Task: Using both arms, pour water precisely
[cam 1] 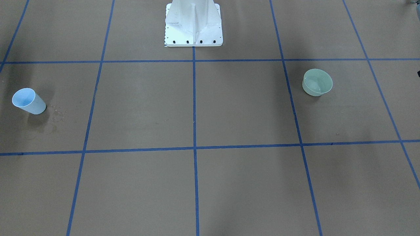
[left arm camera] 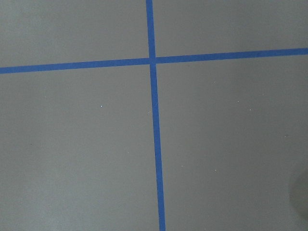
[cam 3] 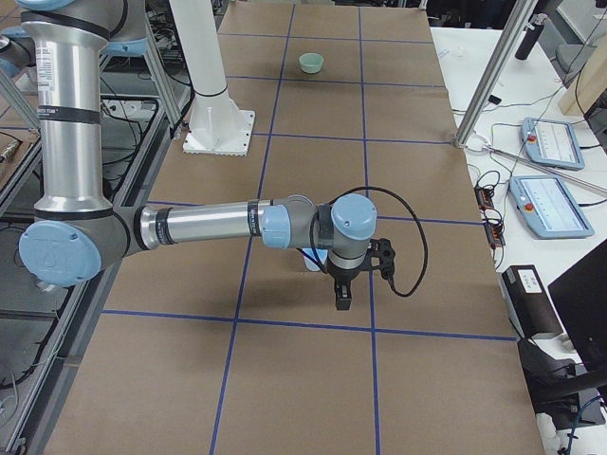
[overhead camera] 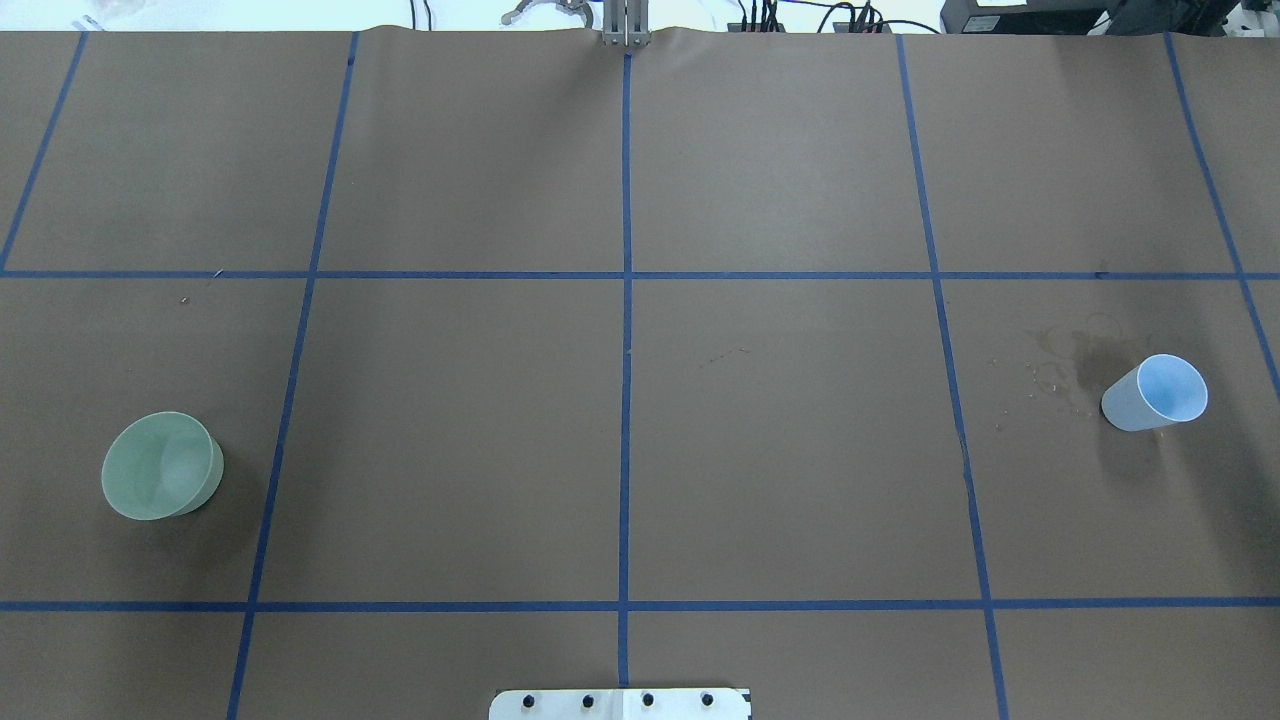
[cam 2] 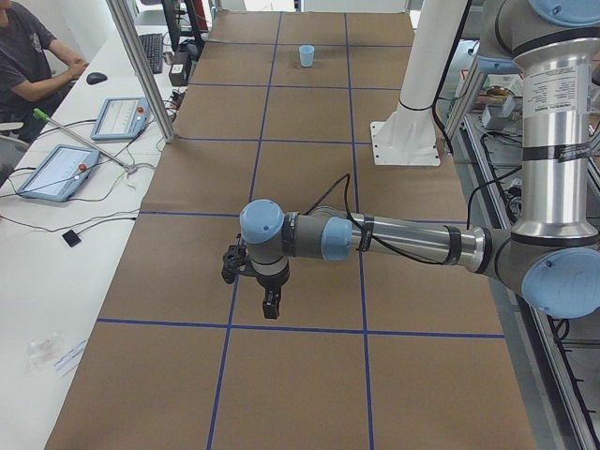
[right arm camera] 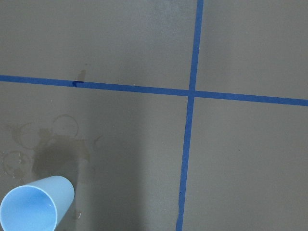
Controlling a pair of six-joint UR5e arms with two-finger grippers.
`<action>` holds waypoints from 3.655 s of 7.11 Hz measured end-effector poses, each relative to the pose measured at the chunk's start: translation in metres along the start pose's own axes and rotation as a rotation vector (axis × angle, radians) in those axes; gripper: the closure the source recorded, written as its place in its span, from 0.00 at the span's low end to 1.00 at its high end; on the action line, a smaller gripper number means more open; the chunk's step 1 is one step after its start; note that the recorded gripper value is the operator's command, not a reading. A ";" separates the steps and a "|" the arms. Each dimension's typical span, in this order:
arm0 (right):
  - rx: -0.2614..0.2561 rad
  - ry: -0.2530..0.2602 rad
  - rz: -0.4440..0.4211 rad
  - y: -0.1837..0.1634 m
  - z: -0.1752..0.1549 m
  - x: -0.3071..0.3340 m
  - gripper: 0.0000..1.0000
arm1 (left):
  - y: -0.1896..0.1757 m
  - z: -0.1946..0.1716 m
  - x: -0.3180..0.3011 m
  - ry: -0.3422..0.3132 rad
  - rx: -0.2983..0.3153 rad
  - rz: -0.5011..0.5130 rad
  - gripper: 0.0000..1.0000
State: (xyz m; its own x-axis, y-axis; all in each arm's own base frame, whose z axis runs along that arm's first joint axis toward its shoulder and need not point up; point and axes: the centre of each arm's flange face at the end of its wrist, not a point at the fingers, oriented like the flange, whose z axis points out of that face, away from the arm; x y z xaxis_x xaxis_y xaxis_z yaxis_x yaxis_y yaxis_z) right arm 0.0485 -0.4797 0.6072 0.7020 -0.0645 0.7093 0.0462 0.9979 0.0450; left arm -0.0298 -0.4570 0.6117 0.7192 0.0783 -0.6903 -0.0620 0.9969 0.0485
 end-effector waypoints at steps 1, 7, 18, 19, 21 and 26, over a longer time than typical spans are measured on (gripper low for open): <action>-0.006 0.000 0.004 0.001 0.003 0.003 0.01 | -0.001 0.002 -0.002 0.000 0.008 0.008 0.00; 0.002 -0.001 0.006 -0.005 -0.001 -0.001 0.01 | -0.007 -0.004 0.003 -0.009 0.010 0.009 0.00; 0.000 0.019 0.005 0.001 -0.003 0.003 0.01 | -0.006 -0.002 0.002 -0.001 0.005 -0.004 0.00; -0.001 0.019 0.007 0.002 -0.002 0.004 0.01 | -0.006 -0.002 0.002 -0.001 0.006 -0.003 0.00; 0.001 0.019 0.007 0.005 -0.003 0.004 0.01 | -0.006 -0.002 0.002 -0.002 0.009 0.000 0.00; 0.007 0.015 0.003 0.005 -0.005 0.001 0.01 | -0.002 -0.001 0.001 -0.002 0.011 0.010 0.00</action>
State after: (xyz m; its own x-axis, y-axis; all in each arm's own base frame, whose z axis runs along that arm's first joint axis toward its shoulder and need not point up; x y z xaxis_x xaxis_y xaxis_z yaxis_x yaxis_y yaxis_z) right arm 0.0531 -0.4750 0.6047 0.7123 -0.0616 0.6991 0.0390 0.9981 0.0482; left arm -0.0298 -0.4593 0.6107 0.7199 0.0878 -0.6885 -0.0611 0.9961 0.0632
